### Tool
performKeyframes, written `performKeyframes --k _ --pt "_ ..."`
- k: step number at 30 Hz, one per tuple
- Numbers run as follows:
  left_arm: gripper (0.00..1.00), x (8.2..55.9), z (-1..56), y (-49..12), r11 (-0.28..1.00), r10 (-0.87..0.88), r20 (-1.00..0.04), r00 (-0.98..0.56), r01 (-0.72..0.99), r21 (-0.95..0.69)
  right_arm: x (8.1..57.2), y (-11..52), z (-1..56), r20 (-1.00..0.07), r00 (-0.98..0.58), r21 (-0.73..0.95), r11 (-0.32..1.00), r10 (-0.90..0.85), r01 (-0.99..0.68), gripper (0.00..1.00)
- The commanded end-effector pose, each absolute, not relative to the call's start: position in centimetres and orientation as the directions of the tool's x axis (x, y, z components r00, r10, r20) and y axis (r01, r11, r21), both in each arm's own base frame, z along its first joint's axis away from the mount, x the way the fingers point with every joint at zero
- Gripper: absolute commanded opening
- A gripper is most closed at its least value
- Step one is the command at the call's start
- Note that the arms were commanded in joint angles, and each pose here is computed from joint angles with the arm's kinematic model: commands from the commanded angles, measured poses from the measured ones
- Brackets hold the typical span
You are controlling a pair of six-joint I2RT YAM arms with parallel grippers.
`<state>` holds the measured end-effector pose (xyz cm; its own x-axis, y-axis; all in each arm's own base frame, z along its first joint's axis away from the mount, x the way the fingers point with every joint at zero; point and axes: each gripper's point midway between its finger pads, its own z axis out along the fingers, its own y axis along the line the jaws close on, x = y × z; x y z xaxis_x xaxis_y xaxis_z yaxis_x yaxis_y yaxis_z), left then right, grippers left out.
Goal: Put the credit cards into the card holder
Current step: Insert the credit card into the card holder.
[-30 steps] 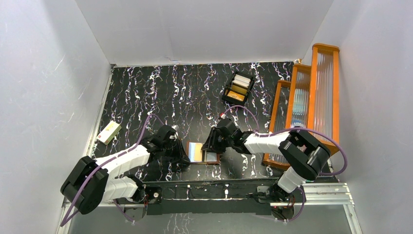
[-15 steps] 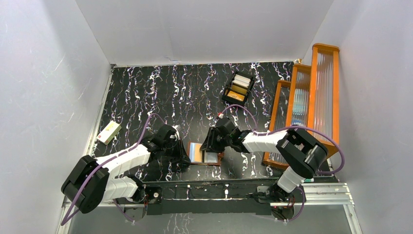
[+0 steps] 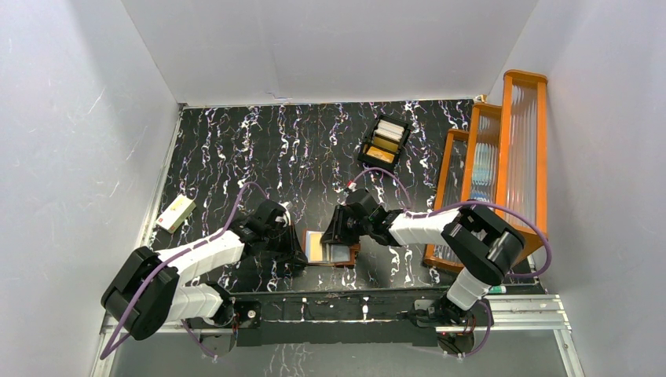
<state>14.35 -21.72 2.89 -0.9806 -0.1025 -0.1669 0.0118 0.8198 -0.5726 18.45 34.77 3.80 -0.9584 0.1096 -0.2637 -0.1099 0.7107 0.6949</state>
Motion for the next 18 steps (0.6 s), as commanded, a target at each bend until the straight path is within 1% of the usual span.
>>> performKeyframes --k 1,3,6,9,11,13,18 --pt "0.00 14.5 4.3 -22.5 0.798 -0.078 -0.175 -0.982 0.044 -0.601 18.3 36.7 5.6 -0.301 -0.951 0.748 0.635 0.067 -0.192 0.38" --pt "0.00 14.6 4.4 -22.6 0.796 -0.079 -0.178 -0.981 0.045 -0.604 18.1 37.0 5.5 -0.289 -0.956 0.761 0.619 0.055 -0.194 0.37" --pt "0.00 14.6 4.6 -22.7 0.794 -0.079 -0.178 -0.981 0.046 -0.607 17.9 37.0 5.2 -0.279 -0.959 0.755 0.628 0.047 -0.189 0.34" --pt "0.00 14.7 4.7 -22.5 0.797 -0.089 -0.179 -0.980 0.037 -0.603 17.7 36.0 4.9 -0.271 -0.961 0.722 0.670 0.045 -0.172 0.36" --pt "0.00 14.7 4.9 -22.4 0.801 -0.095 -0.188 -0.978 0.037 -0.598 17.8 35.2 5.0 -0.282 -0.958 0.686 0.708 0.044 -0.169 0.39" --pt "0.00 14.9 5.3 -22.3 0.800 -0.100 -0.204 -0.974 0.044 -0.598 17.8 34.3 5.2 -0.294 -0.955 0.658 0.734 0.045 -0.168 0.39" --pt "0.00 15.2 6.6 -22.7 0.777 -0.102 -0.238 -0.966 0.073 -0.625 17.5 33.3 5.1 -0.305 -0.951 0.636 0.753 0.046 -0.168 0.36"
